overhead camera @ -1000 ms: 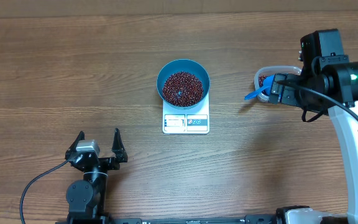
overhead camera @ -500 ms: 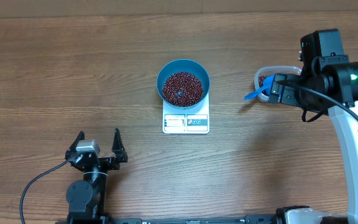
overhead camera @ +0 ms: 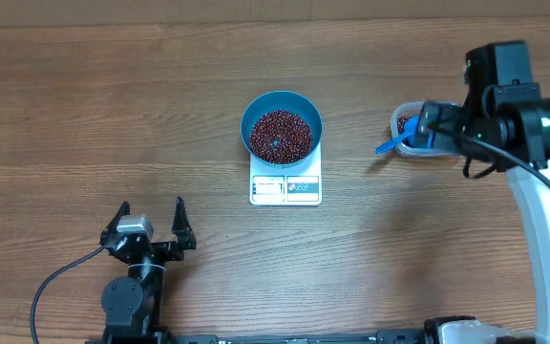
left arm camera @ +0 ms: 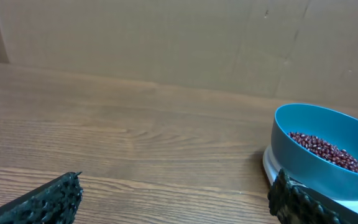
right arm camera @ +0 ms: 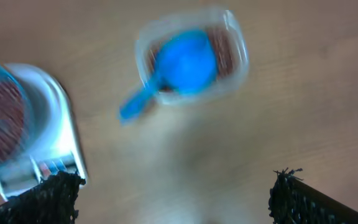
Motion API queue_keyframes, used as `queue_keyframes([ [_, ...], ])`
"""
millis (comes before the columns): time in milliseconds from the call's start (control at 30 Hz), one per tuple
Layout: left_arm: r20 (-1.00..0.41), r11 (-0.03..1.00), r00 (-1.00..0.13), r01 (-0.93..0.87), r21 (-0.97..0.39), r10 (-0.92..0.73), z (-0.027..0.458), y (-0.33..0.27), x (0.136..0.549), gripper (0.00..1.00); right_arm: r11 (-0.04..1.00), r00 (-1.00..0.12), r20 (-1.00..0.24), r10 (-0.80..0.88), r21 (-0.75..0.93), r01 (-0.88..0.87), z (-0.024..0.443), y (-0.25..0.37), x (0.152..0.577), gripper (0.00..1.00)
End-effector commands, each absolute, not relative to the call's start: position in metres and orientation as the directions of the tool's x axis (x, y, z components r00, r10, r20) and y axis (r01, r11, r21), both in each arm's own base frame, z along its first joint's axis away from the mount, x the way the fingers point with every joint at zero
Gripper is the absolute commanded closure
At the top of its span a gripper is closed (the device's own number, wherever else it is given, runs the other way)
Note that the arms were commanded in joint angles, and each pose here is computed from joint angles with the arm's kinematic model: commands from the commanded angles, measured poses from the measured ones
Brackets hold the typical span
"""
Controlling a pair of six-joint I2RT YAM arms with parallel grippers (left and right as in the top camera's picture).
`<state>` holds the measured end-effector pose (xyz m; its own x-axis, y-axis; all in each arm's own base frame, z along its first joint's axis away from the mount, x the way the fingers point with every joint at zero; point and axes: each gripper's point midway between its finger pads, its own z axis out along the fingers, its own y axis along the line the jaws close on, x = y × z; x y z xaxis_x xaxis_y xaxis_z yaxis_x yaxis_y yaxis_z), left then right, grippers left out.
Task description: Scoop item into bowl and weigh 150g on scale
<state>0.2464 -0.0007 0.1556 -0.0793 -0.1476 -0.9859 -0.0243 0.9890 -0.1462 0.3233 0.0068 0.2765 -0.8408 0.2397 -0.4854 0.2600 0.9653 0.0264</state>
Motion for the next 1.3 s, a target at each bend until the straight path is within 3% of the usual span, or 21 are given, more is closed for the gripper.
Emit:
queue_keyframes([
  [0,-0.986,0.988,-0.068,-0.037,-0.152,-0.154,0.157,0.002,0.246,0.01,0.967,-0.745,-0.622,0.239,0.086,0.238,0.310,0.009,0.332,0.00],
  [200,-0.986,0.988,-0.068,-0.037,-0.152,-0.154,0.157,0.002,0.246,0.00,0.963,-0.521,-0.811,0.266,0.250,0.101,0.348,0.030,0.358,0.00],
  [333,-0.986,0.988,-0.068,-0.037,-0.152,-0.154,0.157,0.002,0.246,0.00,0.955,-0.396,-0.875,0.279,0.294,0.023,0.351,0.037,0.355,0.00],
  [800,-0.986,0.988,-0.068,-0.037,-0.152,-0.154,0.157,0.002,0.246,0.00,0.934,0.040,-0.946,0.323,0.312,-0.174,0.299,0.038,0.284,0.00],
  [967,-0.986,0.988,-0.068,-0.037,-0.152,-0.154,0.157,0.002,0.246,0.01,0.932,0.086,-0.941,0.328,0.308,-0.192,0.266,0.037,0.268,0.00],
  [1267,-0.986,0.988,-0.068,-0.037,-0.152,-0.154,0.157,0.002,0.246,0.00,0.934,0.066,-0.943,0.325,0.309,-0.181,0.232,0.035,0.261,0.00],
])
